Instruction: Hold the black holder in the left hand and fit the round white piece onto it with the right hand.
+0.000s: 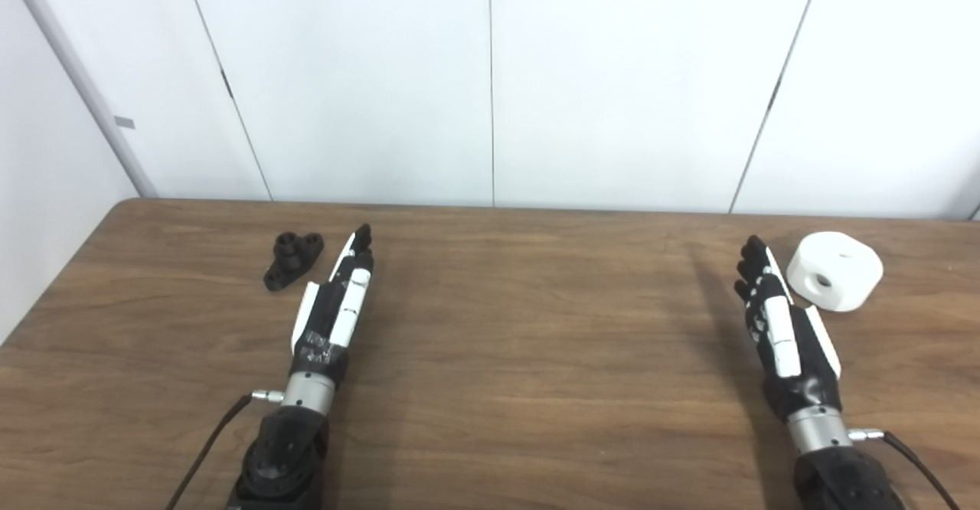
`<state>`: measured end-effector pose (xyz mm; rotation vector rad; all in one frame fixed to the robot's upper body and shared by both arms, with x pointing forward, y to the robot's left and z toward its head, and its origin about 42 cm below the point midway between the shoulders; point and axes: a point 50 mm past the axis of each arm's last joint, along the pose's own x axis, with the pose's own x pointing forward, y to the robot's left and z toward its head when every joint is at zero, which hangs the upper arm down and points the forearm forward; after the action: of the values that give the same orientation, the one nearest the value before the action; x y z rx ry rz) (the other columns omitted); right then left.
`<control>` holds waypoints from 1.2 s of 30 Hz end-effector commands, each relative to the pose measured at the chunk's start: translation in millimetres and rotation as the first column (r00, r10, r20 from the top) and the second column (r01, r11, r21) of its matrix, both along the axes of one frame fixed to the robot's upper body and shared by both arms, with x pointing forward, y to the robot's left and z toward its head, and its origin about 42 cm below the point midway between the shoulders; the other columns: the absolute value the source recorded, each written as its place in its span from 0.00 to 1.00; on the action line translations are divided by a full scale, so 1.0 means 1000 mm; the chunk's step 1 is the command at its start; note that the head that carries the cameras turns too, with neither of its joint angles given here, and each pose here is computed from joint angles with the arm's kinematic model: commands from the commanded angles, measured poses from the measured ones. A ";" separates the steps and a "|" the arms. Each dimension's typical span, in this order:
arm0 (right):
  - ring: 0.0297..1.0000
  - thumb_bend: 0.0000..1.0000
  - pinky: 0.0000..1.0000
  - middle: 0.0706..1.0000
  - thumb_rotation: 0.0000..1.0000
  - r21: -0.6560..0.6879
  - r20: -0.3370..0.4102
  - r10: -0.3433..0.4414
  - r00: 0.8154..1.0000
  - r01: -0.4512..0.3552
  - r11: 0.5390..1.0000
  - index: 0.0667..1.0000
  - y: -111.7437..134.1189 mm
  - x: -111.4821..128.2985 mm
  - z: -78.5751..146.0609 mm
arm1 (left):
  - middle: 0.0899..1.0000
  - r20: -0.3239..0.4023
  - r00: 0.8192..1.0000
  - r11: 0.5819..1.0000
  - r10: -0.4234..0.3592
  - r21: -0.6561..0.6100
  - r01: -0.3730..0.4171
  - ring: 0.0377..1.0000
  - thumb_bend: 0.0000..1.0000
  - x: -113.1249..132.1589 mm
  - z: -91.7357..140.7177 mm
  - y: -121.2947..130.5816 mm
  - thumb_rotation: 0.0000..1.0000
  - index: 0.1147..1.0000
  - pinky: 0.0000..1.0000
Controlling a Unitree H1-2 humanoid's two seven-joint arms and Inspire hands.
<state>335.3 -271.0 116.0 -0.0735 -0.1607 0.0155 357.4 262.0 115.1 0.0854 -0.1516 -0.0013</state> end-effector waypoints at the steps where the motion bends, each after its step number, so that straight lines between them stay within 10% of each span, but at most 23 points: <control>1: 1.00 0.46 1.00 1.00 1.00 0.022 -0.075 -0.012 0.997 0.014 1.000 1.00 0.001 -0.016 -0.028 | 1.00 -0.064 0.998 1.000 0.011 -0.011 -0.012 1.00 0.60 -0.012 -0.024 0.001 0.92 1.00 1.00; 25: 1.00 0.49 1.00 1.00 1.00 0.019 -0.076 -0.006 0.997 0.008 1.000 1.00 0.007 -0.017 -0.028 | 1.00 -0.088 0.996 0.999 0.024 -0.035 -0.027 1.00 0.51 -0.010 -0.003 0.010 0.81 1.00 0.98; 36: 1.00 0.49 1.00 1.00 1.00 0.012 -0.080 -0.015 0.997 0.016 1.000 1.00 0.012 -0.016 -0.027 | 0.81 -0.075 0.979 0.961 0.187 0.219 -0.167 0.79 0.65 -0.006 0.049 0.036 0.25 0.86 0.71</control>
<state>336.3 -265.2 117.4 -0.0876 -0.1653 0.0175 349.2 287.5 147.7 0.2728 -0.0103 0.1207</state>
